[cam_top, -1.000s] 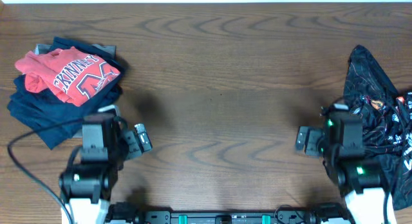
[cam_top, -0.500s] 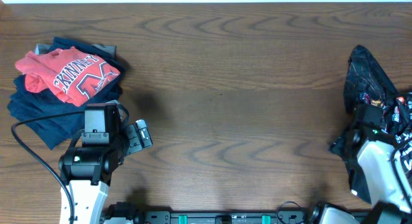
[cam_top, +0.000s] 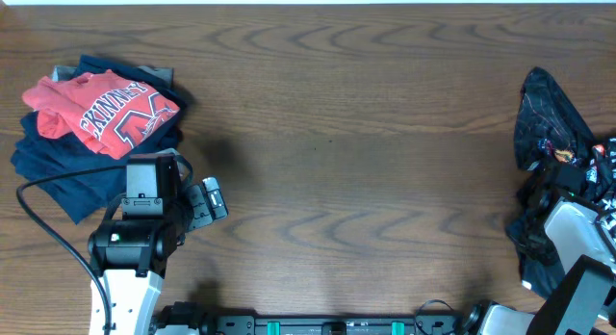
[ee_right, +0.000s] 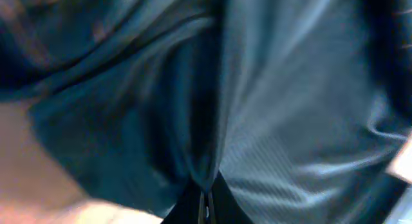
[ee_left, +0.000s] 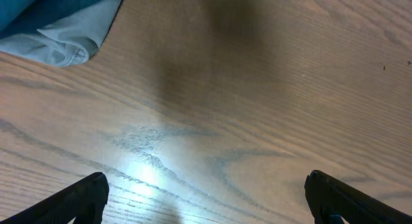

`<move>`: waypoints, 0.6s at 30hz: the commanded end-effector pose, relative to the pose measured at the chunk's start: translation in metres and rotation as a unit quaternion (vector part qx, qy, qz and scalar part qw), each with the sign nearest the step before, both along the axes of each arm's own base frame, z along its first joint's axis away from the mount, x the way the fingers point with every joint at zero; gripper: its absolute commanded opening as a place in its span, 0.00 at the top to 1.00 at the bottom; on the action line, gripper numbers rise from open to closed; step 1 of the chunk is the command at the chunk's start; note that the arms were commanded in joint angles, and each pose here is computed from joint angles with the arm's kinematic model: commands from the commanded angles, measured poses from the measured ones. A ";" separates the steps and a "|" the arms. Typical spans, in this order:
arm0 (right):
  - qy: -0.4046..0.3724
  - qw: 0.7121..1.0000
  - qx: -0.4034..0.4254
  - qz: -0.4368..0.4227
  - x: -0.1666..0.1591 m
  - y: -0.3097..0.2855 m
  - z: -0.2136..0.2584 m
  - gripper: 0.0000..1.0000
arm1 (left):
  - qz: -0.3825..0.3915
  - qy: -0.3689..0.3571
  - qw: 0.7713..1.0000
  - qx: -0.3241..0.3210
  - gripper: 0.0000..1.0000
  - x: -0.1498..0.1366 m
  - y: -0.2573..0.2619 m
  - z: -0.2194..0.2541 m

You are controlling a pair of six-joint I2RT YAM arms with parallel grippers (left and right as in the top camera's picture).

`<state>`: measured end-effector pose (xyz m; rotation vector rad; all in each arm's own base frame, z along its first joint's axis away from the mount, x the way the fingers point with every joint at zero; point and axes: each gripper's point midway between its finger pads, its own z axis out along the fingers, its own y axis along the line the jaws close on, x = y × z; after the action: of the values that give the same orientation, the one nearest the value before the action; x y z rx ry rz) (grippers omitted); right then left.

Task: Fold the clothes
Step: 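Reach the right gripper to the black jersey and grasp its edge, then drag the black jersey left toward center with the right gripper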

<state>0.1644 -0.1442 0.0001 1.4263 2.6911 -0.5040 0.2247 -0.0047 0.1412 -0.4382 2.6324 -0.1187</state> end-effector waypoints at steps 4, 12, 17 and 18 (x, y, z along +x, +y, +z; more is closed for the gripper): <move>-0.130 0.932 0.273 0.201 0.052 0.108 -0.003 0.99 | 0.001 -0.023 1.000 -0.004 0.02 0.009 -0.001 0.010; -0.247 0.743 0.438 0.442 0.091 0.266 0.047 0.99 | 0.003 -0.086 0.996 -0.007 0.02 0.035 -0.001 0.027; -0.333 0.648 0.413 0.547 0.118 0.354 0.083 0.99 | 0.004 -0.127 0.992 -0.008 0.02 0.050 -0.001 0.040; -0.354 0.636 0.397 0.559 0.124 0.369 0.091 0.99 | 0.004 -0.133 0.991 -0.008 0.02 0.053 -0.001 0.042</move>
<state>0.3007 0.1843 0.0765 -0.2969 2.4217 1.0373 0.2716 -0.0058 0.1735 -0.4053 2.4051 -0.1676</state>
